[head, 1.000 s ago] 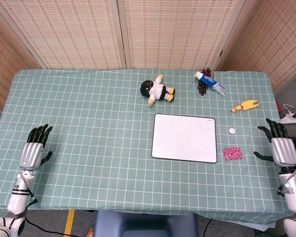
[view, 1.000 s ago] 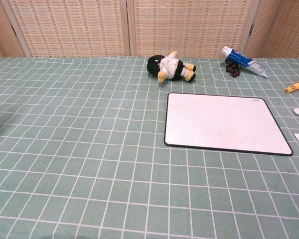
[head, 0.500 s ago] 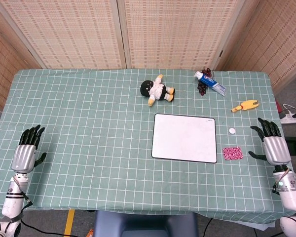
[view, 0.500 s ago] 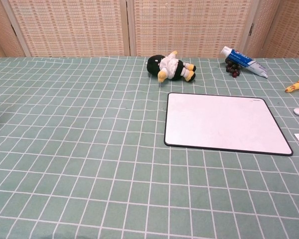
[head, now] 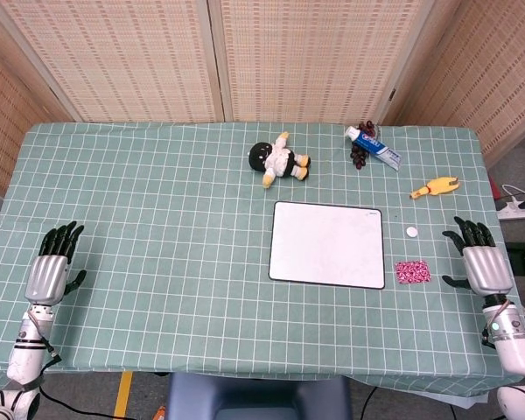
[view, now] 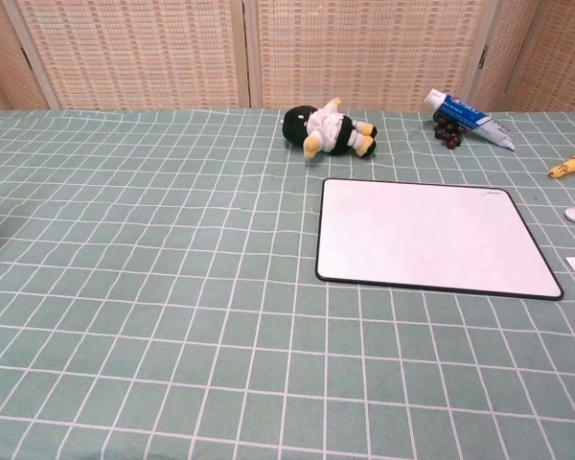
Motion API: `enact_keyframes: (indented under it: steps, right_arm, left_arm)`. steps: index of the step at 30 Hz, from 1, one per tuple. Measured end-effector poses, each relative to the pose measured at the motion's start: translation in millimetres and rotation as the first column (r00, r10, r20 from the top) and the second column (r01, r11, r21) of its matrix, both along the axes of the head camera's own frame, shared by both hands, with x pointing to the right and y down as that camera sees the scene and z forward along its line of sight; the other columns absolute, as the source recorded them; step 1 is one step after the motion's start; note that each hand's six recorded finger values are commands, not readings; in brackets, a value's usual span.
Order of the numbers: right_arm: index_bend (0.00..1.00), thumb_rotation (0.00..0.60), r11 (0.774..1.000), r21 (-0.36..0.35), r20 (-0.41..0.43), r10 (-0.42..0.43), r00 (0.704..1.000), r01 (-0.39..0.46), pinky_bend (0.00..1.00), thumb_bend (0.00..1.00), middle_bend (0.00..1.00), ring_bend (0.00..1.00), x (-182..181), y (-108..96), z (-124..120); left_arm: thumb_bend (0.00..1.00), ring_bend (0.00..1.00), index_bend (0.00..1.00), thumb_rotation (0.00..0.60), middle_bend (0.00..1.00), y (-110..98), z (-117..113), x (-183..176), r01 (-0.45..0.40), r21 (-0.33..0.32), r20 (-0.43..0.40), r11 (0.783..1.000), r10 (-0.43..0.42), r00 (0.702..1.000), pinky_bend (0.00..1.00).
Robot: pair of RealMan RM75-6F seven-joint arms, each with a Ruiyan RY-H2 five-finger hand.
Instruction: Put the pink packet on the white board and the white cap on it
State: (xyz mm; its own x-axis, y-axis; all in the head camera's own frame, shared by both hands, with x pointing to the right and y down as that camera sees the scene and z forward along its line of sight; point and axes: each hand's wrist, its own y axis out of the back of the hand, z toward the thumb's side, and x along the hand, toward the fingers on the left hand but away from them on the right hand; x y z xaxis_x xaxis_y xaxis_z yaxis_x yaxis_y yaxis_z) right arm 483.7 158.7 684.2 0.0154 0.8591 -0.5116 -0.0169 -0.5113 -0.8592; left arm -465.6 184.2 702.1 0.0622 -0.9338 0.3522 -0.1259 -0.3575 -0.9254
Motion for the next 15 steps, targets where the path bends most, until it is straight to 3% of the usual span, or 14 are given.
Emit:
enact_keyframes:
  steps: [9, 15]
  right_arm:
    - [0.28, 0.6, 0.988, -0.156, -0.087, -0.001, 0.996, -0.013, 0.0, 0.05, 0.0, 0.0, -2.6, 3.2, 15.5]
    - [0.31, 0.6, 0.977, -0.215, -0.101, -0.012, 0.995, -0.01, 0.0, 0.07, 0.0, 0.0, -17.8, -3.7, 25.6]
  left_arm:
    - [0.25, 0.0, 0.0, 0.6, 0.0, -1.1, 1.0, 5.6, -0.017, -0.002, -0.007, 1.0, 0.017, 1.0, 0.0]
    - [0.25, 0.0, 0.0, 0.6, 0.0, -1.2, 1.1, 5.2, -0.015, -0.006, -0.011, 1.0, 0.015, 1.0, 0.0]
